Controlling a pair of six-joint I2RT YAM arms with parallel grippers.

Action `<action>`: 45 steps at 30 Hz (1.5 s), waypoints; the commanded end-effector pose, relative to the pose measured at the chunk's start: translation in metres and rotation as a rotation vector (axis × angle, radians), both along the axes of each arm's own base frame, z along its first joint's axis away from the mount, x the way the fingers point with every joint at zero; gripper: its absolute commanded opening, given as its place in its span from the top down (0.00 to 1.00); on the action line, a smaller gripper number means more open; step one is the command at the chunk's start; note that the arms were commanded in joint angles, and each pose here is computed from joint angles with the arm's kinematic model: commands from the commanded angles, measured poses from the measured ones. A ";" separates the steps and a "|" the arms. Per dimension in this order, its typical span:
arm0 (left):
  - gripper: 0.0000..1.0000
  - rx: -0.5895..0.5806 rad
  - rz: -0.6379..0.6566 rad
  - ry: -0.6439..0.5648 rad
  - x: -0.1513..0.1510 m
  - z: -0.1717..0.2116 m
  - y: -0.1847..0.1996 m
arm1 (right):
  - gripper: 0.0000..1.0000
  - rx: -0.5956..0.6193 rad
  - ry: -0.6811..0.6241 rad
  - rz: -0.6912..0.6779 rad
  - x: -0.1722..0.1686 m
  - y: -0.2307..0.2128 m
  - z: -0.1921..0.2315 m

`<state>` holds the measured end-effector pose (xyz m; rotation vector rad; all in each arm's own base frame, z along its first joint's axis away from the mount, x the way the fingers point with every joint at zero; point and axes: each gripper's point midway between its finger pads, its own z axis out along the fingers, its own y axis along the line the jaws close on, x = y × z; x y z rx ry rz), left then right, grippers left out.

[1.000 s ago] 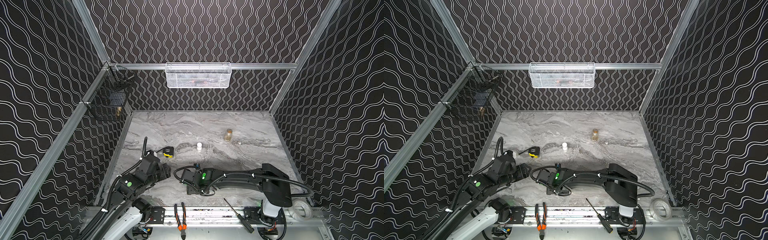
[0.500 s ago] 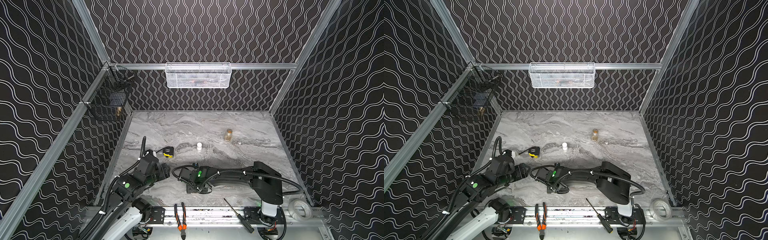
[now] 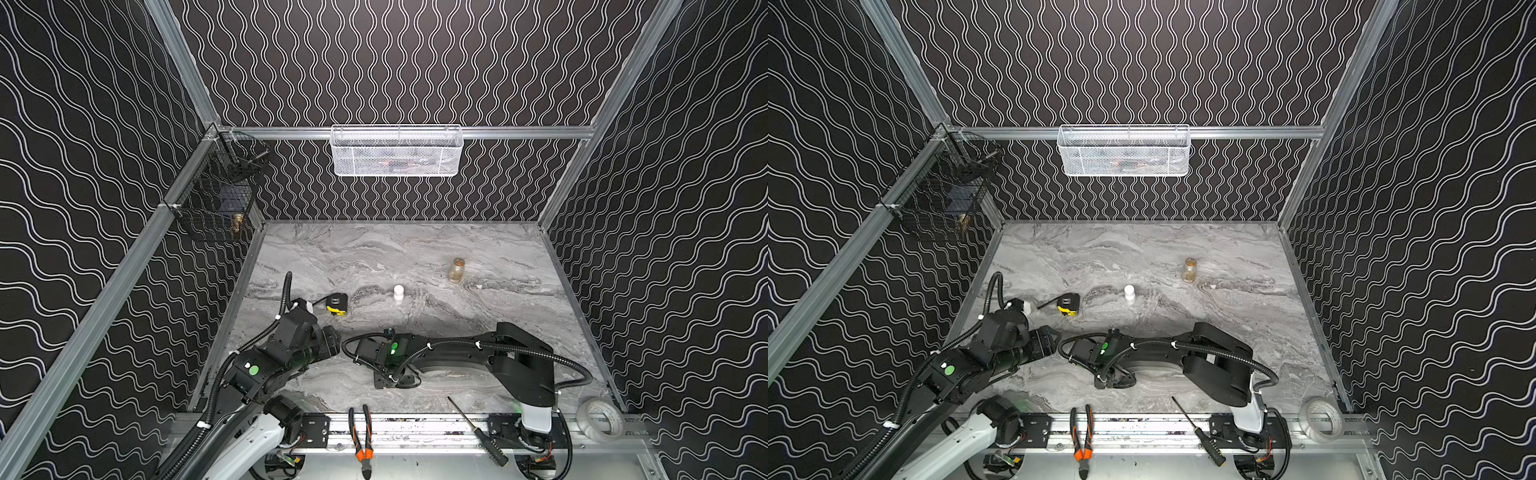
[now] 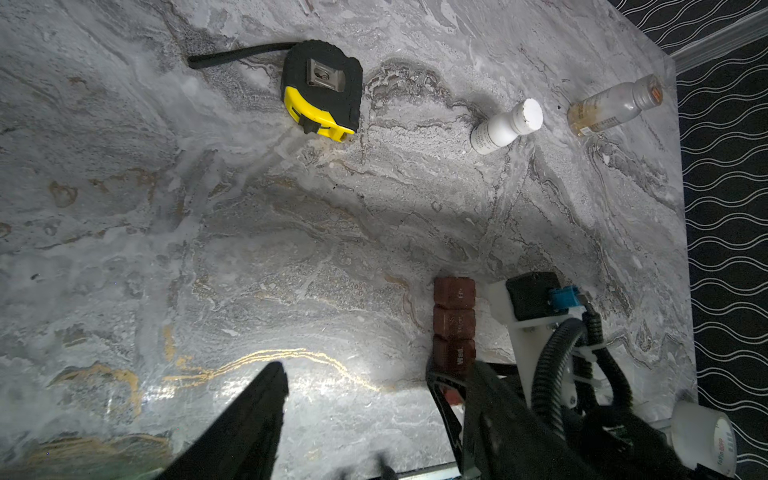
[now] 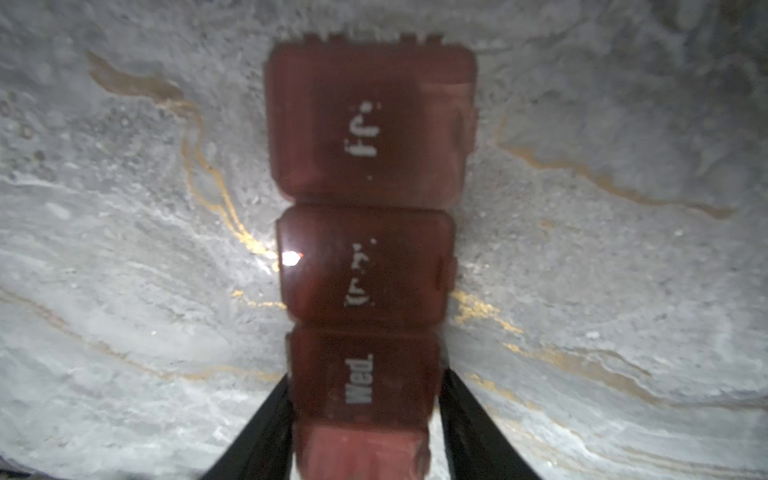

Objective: Sort the pills into containers

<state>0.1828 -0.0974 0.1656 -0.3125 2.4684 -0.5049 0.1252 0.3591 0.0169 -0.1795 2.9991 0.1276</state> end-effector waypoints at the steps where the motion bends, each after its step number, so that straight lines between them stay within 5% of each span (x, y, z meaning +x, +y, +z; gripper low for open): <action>1: 0.28 0.004 -0.011 -0.013 0.001 0.004 -0.001 | 0.46 -0.015 0.003 0.001 -0.001 -0.002 0.002; 23: 0.28 -0.030 -0.050 0.002 0.004 -0.003 -0.013 | 0.64 0.015 -0.018 0.000 -0.001 -0.011 0.016; 34: 0.22 -0.452 -0.327 -0.092 0.016 0.013 -0.102 | 0.65 0.095 -0.103 0.034 0.018 -0.043 0.050; 45: 0.20 -0.646 -0.440 -0.154 0.031 0.023 -0.157 | 0.66 0.271 -0.192 0.120 0.046 -0.075 0.094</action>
